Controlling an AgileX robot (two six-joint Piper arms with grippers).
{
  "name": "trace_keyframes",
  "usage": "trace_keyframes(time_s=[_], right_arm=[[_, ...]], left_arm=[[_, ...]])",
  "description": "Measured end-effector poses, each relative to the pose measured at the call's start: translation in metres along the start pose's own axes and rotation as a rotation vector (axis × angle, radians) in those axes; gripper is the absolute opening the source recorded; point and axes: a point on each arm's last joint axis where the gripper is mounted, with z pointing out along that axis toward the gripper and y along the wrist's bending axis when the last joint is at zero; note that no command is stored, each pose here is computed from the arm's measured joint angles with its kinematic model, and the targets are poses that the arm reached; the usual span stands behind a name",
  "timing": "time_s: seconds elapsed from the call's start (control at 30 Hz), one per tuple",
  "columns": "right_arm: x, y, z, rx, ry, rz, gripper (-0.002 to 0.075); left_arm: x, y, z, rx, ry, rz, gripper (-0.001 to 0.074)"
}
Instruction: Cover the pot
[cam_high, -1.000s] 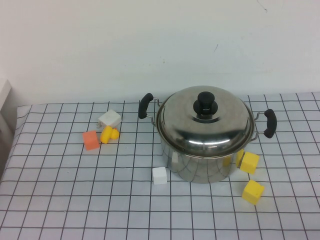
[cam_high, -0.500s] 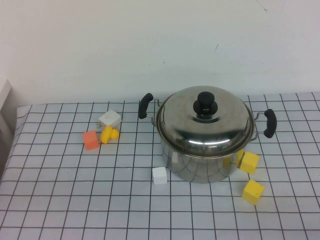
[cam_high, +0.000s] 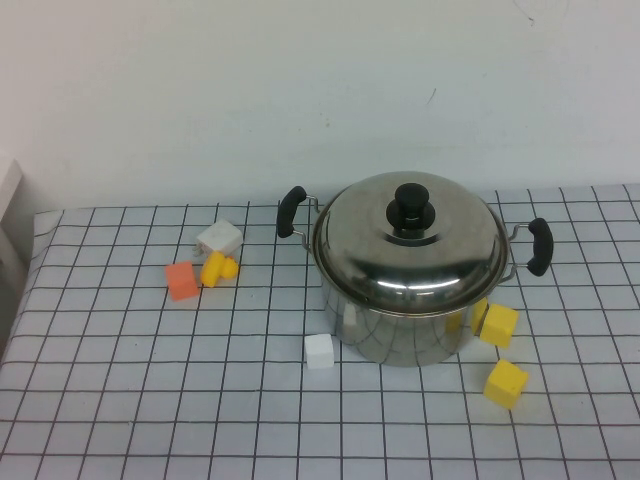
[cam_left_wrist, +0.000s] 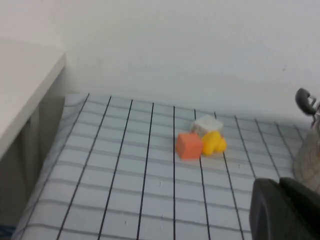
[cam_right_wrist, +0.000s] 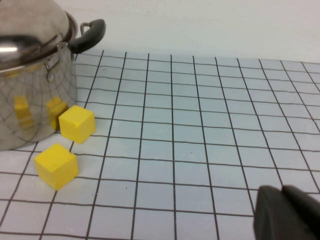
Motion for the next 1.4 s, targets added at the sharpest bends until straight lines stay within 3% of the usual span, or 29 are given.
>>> trace_keyframes(time_s=[0.2,0.7,1.4], right_arm=[[0.000,0.000,0.000,0.000,0.000,0.000,0.0009],[0.000,0.000,0.000,0.000,0.000,0.000,0.0009],[0.000,0.000,0.000,0.000,0.000,0.000,0.0009]], left_arm=[[0.035,0.008,0.008,-0.020,0.107,-0.015,0.0000],[0.037,0.005,0.007,0.051,0.142,-0.029,0.0000],[0.036,0.008,0.007,0.001,0.132,0.061,-0.0001]])
